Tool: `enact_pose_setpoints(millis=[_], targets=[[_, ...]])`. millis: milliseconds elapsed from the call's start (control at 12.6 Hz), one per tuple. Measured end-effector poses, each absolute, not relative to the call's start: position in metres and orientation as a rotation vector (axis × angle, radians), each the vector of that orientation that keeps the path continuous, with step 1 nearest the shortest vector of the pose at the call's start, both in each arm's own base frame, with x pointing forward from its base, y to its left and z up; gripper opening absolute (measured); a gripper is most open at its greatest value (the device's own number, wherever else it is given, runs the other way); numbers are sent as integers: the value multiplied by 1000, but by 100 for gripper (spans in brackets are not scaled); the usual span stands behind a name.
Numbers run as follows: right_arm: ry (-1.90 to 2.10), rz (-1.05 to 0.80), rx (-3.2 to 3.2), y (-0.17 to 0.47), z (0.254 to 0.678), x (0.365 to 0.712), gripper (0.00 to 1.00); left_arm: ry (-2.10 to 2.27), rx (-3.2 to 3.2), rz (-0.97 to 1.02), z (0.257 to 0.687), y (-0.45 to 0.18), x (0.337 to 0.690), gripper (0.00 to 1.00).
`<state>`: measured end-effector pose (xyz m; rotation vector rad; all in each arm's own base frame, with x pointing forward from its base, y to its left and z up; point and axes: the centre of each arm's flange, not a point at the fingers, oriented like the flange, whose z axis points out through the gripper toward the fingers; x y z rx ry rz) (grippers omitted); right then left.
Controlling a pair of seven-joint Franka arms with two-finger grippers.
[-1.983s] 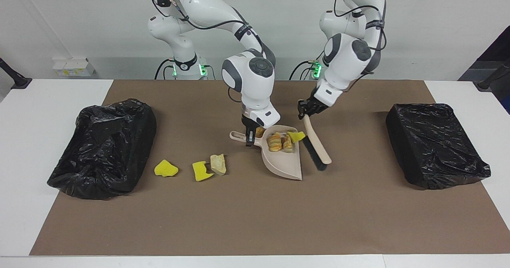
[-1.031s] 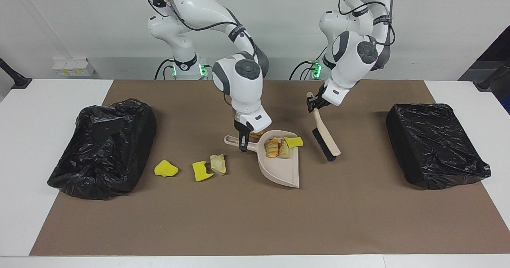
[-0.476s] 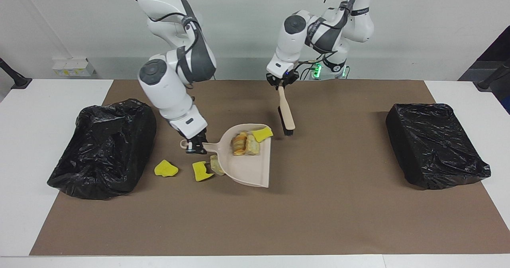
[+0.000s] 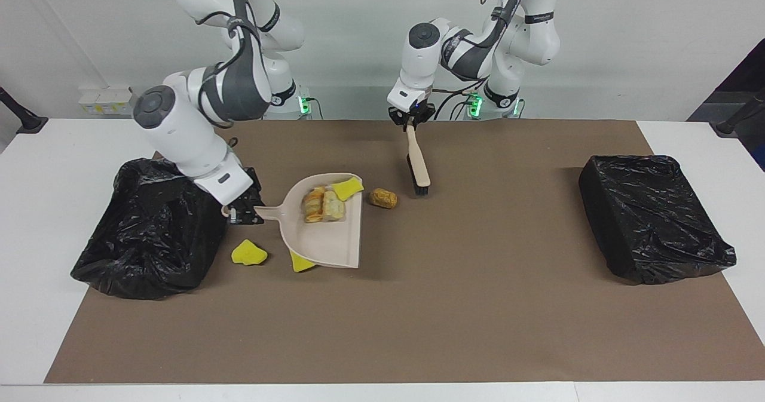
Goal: Sweep and dump trash in bin
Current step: 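Carry the loaded dustpan with the right gripper toward the bin, then tip the dustpan into the bin with the right gripper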
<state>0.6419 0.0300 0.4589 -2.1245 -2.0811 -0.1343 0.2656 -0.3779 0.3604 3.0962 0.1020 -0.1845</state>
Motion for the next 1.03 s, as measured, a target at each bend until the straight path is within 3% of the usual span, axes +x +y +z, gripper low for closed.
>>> enact_pose_setpoints(millis=[714,1031], targets=[[-2128,-49,-2146,-152,499,608,33,114,3083,-163,343,-383,270,27],[-2222,169,-2208,-239,520,580,33,145,3081,-164,342,-378,276,73]])
